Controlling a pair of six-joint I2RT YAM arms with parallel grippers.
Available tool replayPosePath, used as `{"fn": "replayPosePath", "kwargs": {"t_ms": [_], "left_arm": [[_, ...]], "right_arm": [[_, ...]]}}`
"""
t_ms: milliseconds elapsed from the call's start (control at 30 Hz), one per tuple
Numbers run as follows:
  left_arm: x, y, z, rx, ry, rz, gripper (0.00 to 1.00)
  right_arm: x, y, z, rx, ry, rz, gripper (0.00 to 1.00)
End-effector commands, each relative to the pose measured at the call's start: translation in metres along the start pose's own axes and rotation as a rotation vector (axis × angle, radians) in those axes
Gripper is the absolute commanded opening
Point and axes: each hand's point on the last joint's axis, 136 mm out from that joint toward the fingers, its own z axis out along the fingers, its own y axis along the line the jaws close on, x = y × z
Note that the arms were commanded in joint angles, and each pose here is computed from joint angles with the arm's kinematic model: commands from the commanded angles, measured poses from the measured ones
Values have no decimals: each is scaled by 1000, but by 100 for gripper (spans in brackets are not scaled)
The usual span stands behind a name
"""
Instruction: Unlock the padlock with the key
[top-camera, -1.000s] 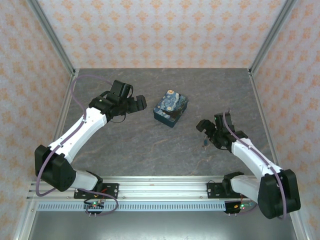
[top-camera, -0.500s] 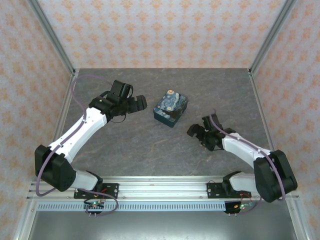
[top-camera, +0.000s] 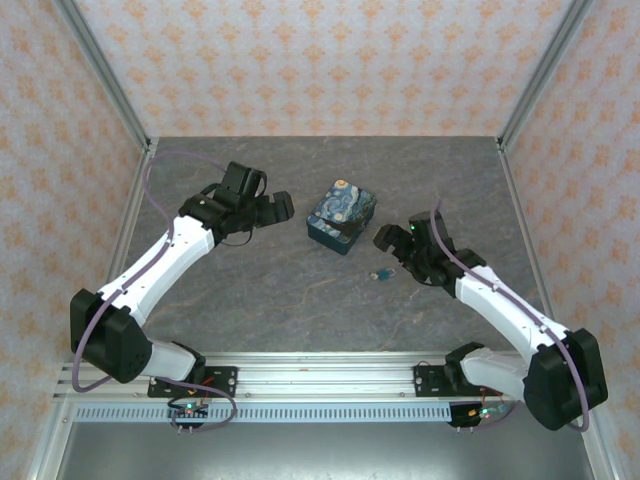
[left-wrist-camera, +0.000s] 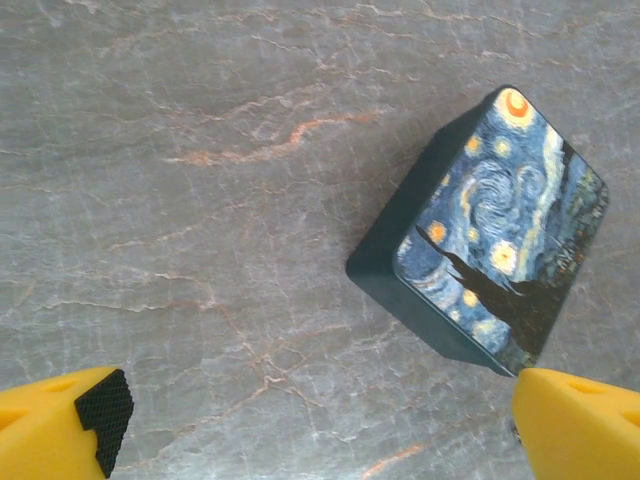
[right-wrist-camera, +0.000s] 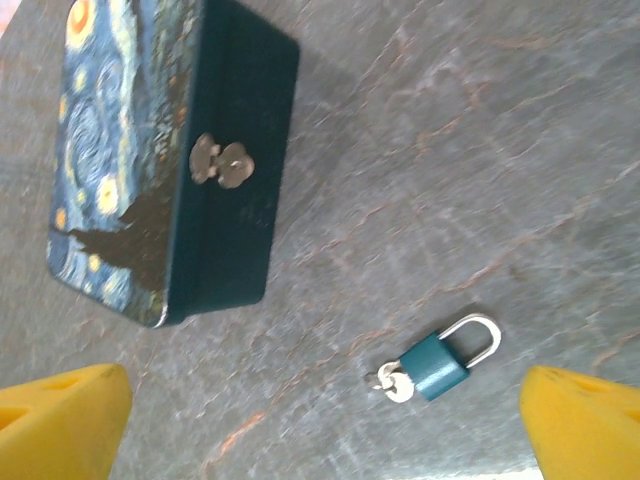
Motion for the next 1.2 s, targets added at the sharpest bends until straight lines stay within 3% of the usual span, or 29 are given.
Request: {"fn": "replayPosePath", "kwargs": {"t_ms": [0,167,367,533,700,1000,1167], "left_arm": [[-13,27,-4,-120,-93,17,99],[-34,61,-21,-257,-304,51,100],[-52,111,-47,-449,-573,20,100],[-56,139,-45,-537,-563,89,100],[-62,172,-38,-632,-605,134,100],[-52,212,13,-603,-605,99,100],[-39,210,46,-537,-599,144,100]], "right_arm": [[-22,-20,-10,48,-98,-4,99],[-68,-42,-27,96,-214,24,99],[-134,-80,-51,287,-418,40,99],[-172,-100,-61,394,-590,-13,99],[-187,-109,-54,408,-752,-111,99],[-180,-147,-10,532,-730,-220,99],[-173,-140,13,392,-705,-249,99]]}}
